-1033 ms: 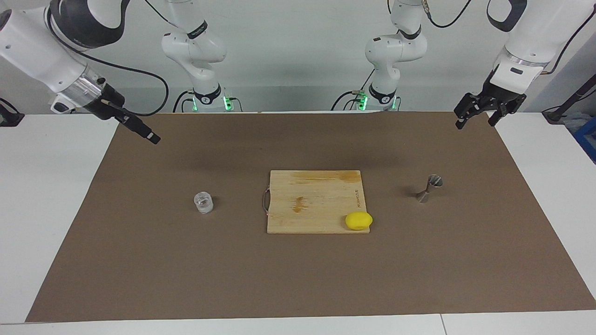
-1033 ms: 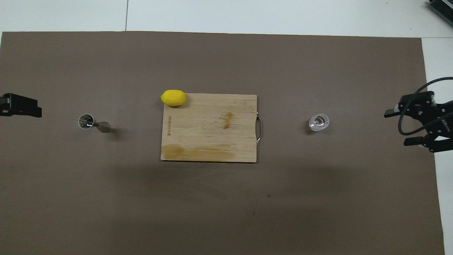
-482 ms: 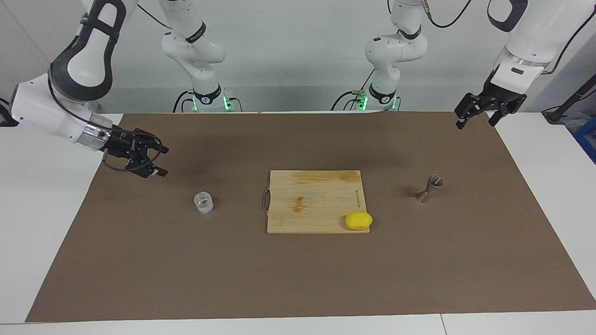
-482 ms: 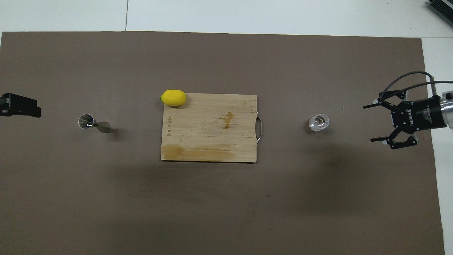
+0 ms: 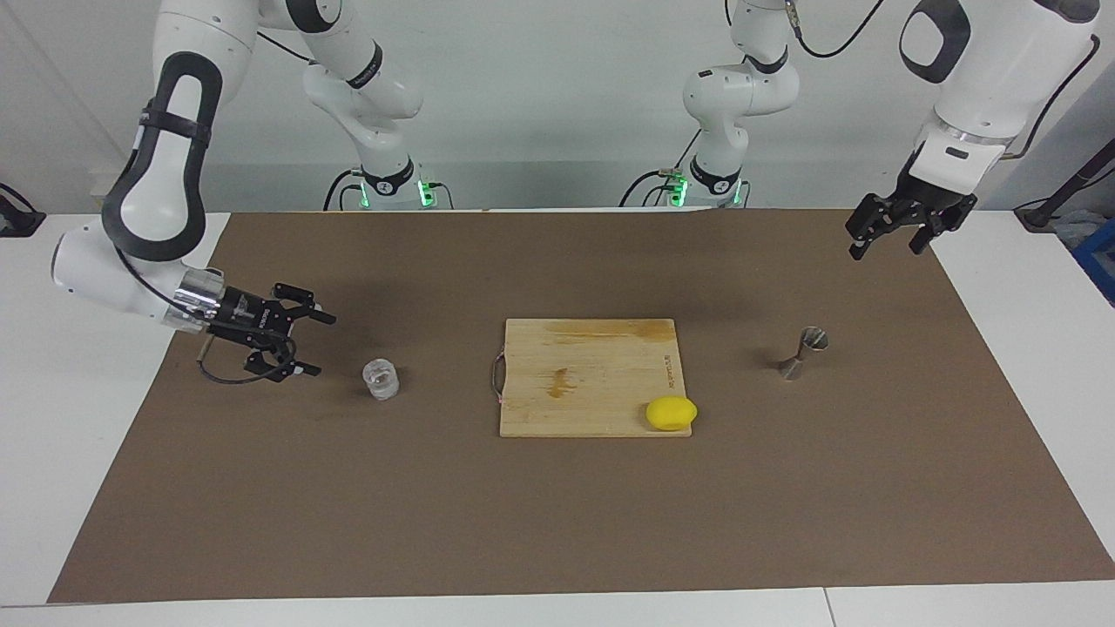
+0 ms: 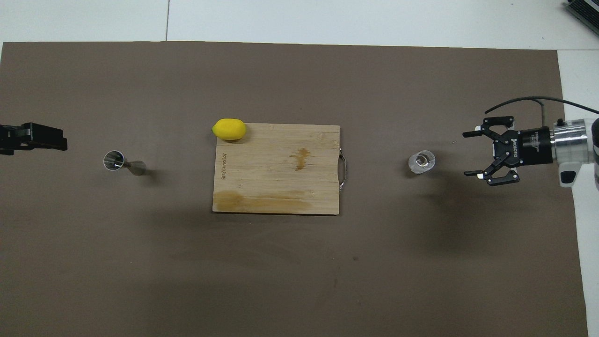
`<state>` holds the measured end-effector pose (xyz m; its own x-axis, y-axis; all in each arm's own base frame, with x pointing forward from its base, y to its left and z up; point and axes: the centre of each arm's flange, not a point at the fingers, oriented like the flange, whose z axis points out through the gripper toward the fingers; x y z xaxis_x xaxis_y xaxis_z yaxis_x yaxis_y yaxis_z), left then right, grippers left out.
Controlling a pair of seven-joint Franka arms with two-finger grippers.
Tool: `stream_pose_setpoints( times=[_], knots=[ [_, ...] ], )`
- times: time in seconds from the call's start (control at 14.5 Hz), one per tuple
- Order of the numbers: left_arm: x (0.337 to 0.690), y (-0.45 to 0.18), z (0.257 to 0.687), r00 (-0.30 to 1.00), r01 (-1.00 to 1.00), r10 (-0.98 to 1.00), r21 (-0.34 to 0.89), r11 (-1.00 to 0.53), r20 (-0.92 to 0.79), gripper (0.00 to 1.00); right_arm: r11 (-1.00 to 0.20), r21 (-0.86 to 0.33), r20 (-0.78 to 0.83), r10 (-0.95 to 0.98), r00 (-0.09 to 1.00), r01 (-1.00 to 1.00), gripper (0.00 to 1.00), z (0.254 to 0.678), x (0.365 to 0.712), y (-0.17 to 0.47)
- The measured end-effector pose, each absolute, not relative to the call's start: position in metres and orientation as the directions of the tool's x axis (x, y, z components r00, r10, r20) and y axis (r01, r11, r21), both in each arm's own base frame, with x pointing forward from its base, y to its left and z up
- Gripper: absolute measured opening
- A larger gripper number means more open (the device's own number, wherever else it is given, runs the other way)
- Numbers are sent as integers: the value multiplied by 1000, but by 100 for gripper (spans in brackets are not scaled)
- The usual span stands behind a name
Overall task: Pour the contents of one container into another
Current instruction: 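Move the right gripper to the glass cup while the left gripper approaches the metal cup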
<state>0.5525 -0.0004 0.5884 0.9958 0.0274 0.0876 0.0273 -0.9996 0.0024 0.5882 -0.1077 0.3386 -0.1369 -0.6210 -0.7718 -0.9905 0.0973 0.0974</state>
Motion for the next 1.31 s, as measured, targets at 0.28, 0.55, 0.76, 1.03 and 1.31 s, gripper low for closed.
stream_pose_setpoints(
  times=[0.28, 0.55, 0.76, 1.03, 1.31],
  knots=[
    [554, 8, 561, 994, 45, 45, 3, -999, 99, 100, 95, 132, -814, -558, -162, -987, 100, 287, 590, -102],
    [550, 19, 522, 995, 65, 65, 2, -998, 74, 100, 90, 122, -844, -515, -151, -988, 100, 262, 589, -96],
    [546, 18, 491, 996, 64, 64, 2, -998, 65, 100, 97, 99, -868, -477, -134, -990, 100, 251, 587, -91],
    [542, 11, 456, 997, 52, 52, 2, -999, 48, 100, 126, 62, -874, -473, -115, -990, 100, 235, 579, -91],
    [541, 9, 451, 998, 48, 48, 2, -999, 46, 100, 134, 62, -877, -466, -118, -989, 100, 222, 570, -83]
  ],
)
